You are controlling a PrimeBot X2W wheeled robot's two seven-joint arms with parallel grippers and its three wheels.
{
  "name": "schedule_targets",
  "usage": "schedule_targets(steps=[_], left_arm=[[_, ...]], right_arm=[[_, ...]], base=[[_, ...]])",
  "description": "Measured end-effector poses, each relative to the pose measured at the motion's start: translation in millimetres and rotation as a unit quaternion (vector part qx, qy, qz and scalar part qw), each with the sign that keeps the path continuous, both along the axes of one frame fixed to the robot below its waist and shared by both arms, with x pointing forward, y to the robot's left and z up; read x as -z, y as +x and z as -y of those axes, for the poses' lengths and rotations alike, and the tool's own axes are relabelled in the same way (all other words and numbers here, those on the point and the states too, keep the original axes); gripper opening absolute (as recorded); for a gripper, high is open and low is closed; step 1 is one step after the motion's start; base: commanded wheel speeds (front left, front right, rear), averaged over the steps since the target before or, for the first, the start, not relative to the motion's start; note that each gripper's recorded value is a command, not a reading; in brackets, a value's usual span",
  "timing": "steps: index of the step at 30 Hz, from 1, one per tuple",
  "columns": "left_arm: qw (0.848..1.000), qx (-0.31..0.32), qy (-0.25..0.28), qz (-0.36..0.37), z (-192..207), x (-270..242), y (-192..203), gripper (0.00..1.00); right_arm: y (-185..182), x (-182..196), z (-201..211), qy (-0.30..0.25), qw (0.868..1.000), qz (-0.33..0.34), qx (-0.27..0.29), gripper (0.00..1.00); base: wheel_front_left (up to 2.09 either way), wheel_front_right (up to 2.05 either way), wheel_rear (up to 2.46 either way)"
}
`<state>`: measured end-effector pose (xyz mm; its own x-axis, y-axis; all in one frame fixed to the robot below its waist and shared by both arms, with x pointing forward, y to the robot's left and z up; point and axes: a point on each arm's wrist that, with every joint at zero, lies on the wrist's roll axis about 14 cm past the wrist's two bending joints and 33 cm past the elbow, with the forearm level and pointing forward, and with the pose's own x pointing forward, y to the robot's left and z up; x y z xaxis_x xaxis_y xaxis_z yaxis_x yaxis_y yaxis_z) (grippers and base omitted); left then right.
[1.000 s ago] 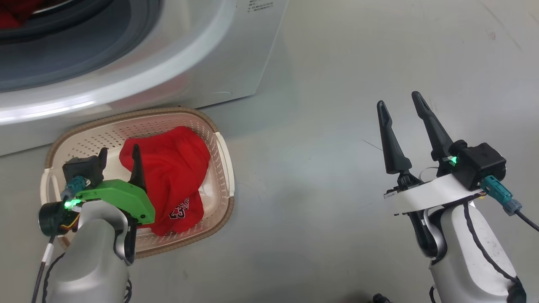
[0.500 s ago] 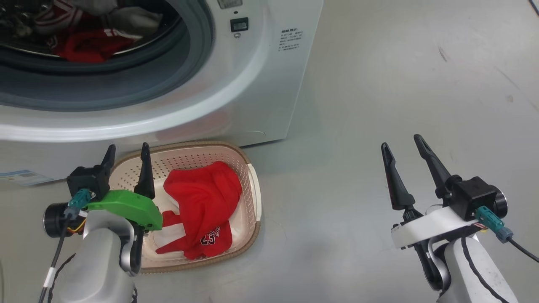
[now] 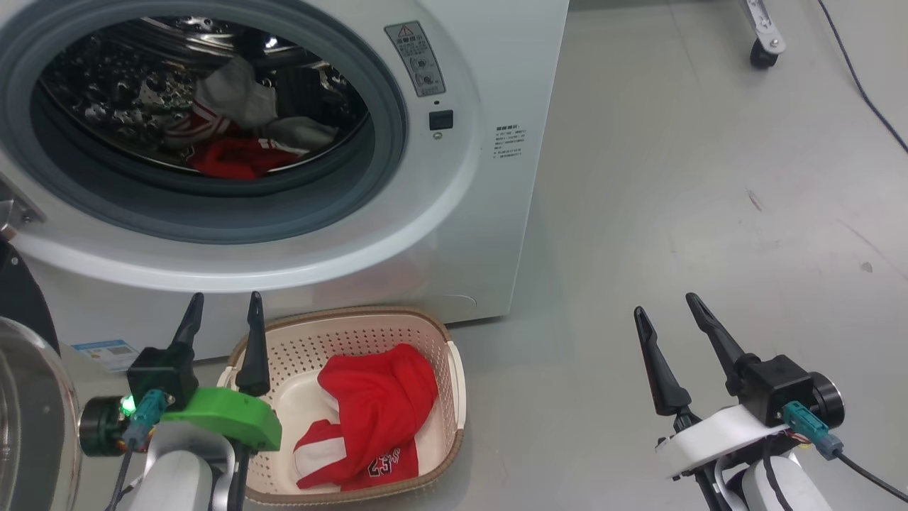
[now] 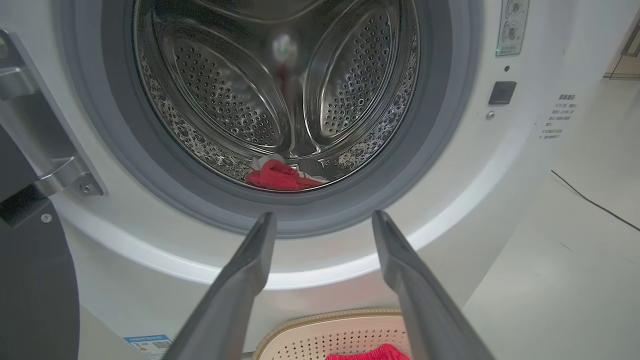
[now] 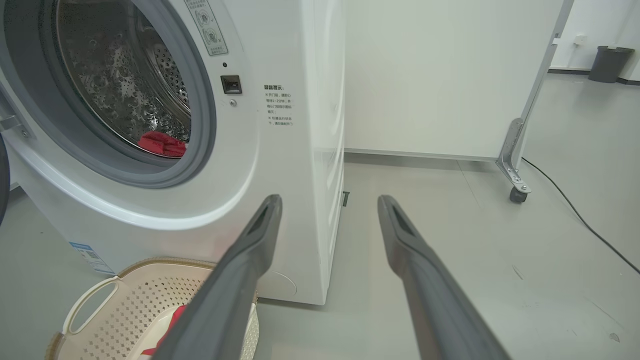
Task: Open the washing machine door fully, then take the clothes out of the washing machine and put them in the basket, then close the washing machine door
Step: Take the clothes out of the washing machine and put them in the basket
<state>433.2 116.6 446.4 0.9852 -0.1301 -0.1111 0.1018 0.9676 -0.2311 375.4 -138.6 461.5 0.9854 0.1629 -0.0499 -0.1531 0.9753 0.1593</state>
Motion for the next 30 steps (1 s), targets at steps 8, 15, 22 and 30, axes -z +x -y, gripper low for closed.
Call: schedule_targets(steps=[8,15,22,30], left_arm=[[1.000,-0.004,0.007,0.029,-2.9,-20.7,-31.2,1.00],[0.999,-0.016,0.006,0.042,-8.4,-29.6,-49.9,1.00],[0.999,-0.025,0.003,0.047,-11.6,-33.5,-64.1,1.00],[0.999,-0.026,0.000,0.047,-12.1,-37.8,-70.9,1.00]], right_arm=[[-16.0,-16.1,-3.5,0.001,1.000,0.023,-0.001,1.00],[-24.5,-22.0,-6.0,0.002,0.999,0.032,-0.002,1.00],[-33.0,-21.8,-7.0,0.004,1.000,0.031,0.001,1.00],[-35.6,-22.6,-8.5,0.004,1.000,0.031,0.000,1.00]], base=[[0.00,0.00,0.00],[0.00,0.00,0.00],[0.00,0.00,0.00],[0.00,0.00,0.00]])
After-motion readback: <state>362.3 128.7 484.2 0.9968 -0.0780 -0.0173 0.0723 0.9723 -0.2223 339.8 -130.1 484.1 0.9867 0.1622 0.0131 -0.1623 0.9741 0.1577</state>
